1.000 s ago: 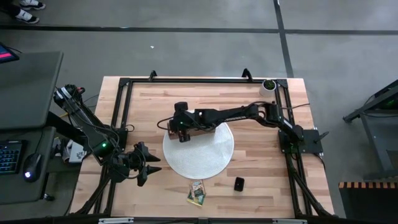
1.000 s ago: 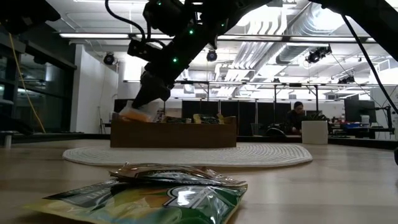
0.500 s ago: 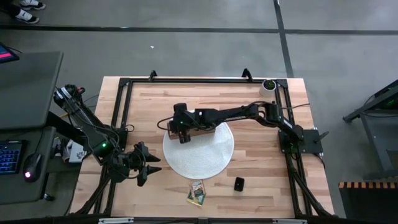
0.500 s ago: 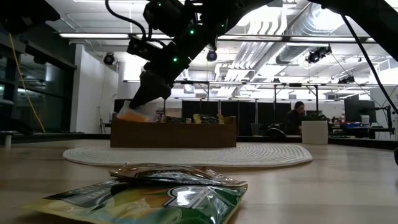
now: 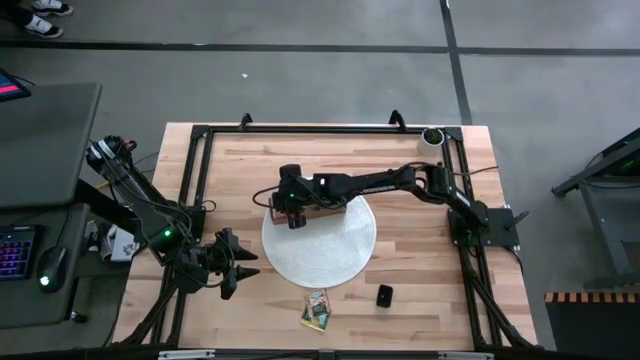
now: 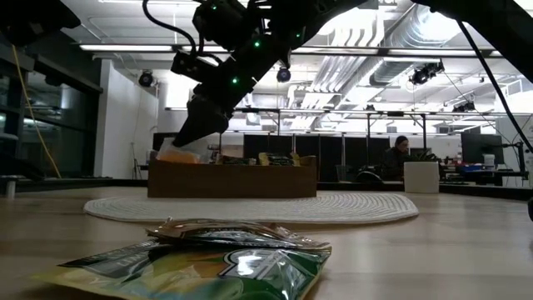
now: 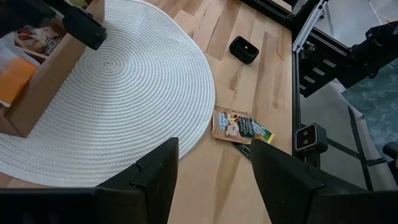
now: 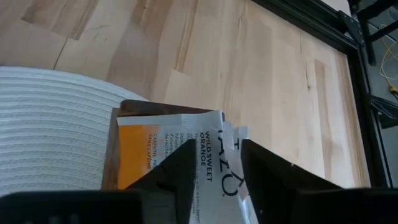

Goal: Pick & Place Tea
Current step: Put the orange tea bag into the left section of the wooden organizer

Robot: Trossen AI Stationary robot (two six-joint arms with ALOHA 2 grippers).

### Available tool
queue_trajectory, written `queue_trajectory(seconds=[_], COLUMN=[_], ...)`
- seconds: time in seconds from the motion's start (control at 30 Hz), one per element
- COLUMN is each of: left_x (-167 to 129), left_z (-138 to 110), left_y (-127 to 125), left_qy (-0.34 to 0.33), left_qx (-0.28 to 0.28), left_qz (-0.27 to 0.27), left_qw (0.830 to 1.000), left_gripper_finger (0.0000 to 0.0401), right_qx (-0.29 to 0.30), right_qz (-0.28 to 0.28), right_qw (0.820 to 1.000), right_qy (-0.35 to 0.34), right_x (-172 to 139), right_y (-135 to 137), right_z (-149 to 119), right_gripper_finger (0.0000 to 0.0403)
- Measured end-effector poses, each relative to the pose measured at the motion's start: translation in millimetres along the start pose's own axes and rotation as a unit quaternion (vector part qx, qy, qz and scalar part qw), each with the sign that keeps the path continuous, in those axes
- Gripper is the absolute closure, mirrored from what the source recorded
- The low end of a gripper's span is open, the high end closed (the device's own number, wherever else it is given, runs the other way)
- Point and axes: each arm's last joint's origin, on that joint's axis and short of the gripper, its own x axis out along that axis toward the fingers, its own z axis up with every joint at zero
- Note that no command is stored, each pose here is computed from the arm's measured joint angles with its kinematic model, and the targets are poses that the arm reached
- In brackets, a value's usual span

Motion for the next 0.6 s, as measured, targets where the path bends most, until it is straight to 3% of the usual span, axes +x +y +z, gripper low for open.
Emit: queue_trajectory(seconds=[0.33, 0.6], left_x=[0.0, 0.0], left_z=[0.1, 0.0], left_y=[-0.1, 0.0], left_qy=[0.000, 0.000], left_qx=[0.000, 0.000], left_qz=[0.000, 0.000], left_qw=[1.000, 1.000], left_gripper_finger=[0.0202, 0.0202], right_qx=[0.000, -0.002], right_qz=[0.000, -0.006], right_qw=[1.000, 1.000], right_qy=[0.000, -0.005], right_x=[-0.1, -1.8], right_y=[-0.1, -1.4], right_z=[0.1, 3.3], right_gripper_finger=[0.0234, 0.0221])
